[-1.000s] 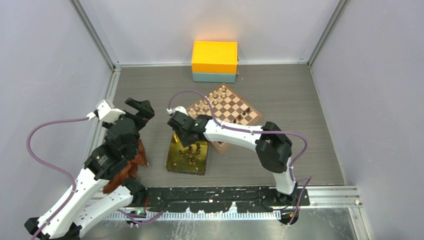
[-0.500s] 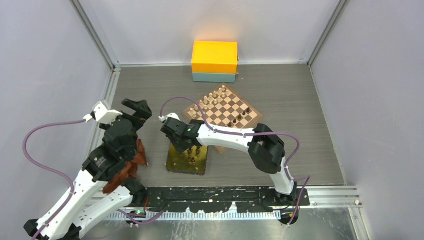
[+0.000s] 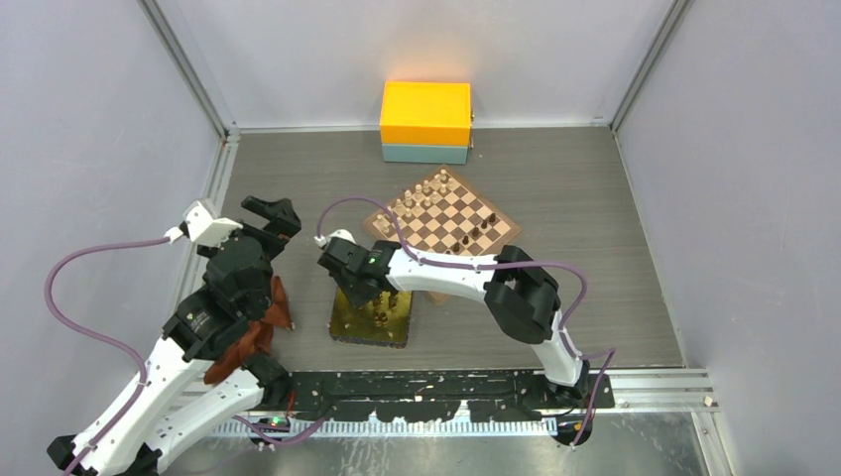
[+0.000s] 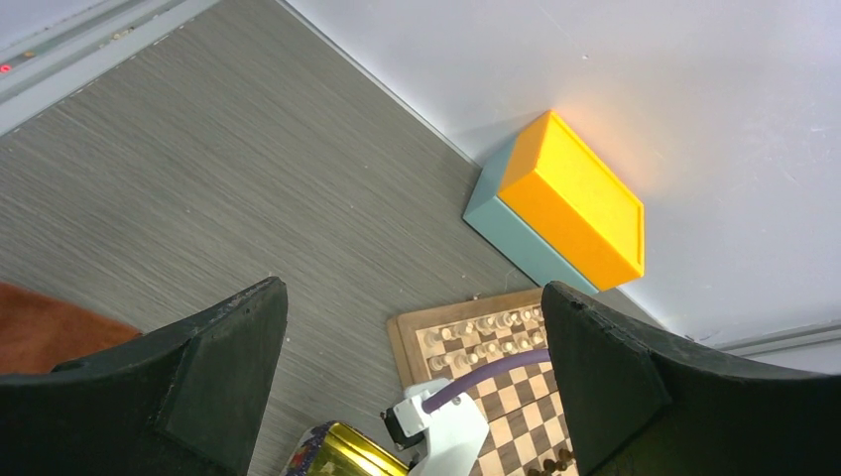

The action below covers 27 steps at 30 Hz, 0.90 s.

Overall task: Set up the chess pieces on the board
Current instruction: Pick up the chess piece from the storage box.

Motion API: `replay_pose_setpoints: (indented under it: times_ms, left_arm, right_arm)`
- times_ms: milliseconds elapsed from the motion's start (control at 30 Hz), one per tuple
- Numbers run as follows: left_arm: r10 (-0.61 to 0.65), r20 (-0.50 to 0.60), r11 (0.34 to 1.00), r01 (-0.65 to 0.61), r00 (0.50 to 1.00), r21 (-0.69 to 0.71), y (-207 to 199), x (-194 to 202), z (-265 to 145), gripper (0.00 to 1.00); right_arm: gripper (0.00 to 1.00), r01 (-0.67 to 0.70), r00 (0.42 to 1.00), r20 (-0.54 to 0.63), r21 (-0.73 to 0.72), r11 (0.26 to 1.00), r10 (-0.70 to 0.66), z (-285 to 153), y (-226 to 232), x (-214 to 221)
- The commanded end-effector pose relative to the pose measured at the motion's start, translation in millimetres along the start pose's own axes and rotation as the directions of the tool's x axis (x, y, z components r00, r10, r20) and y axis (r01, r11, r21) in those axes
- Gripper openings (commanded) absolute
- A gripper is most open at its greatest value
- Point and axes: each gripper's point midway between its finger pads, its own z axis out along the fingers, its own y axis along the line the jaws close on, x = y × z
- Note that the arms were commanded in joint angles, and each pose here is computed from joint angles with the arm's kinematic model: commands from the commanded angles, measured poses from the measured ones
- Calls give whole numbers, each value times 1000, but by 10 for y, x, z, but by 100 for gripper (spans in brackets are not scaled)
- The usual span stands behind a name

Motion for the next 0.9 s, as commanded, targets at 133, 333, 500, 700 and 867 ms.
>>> replay_pose_setpoints:
  times_ms: [133,333,500,700,867]
  left_arm:
    - [-34,45,999,34,998,-5,-7,-110,-3,100]
    - [-32,44,999,33,998,-7,-4,-99,3,100]
    - [-32,45,999,32,998,-9,0,-93,7,100]
    - [-28,41,1000,29,999,-8,0,-70,14,100]
    - [-30,41,1000,30,999,-8,0,-70,13,100]
  right_arm:
    - [32,2,998,56,-51,999,1,-57,160,-214]
    - [31,3,999,49,-57,998,-1,-15,184,-209]
    - [30,6,999,48,-57,998,-4,3,189,-214]
    - [24,8,999,41,-48,999,-6,22,163,-196]
    - [13,8,999,37,-39,999,-7,29,141,-177]
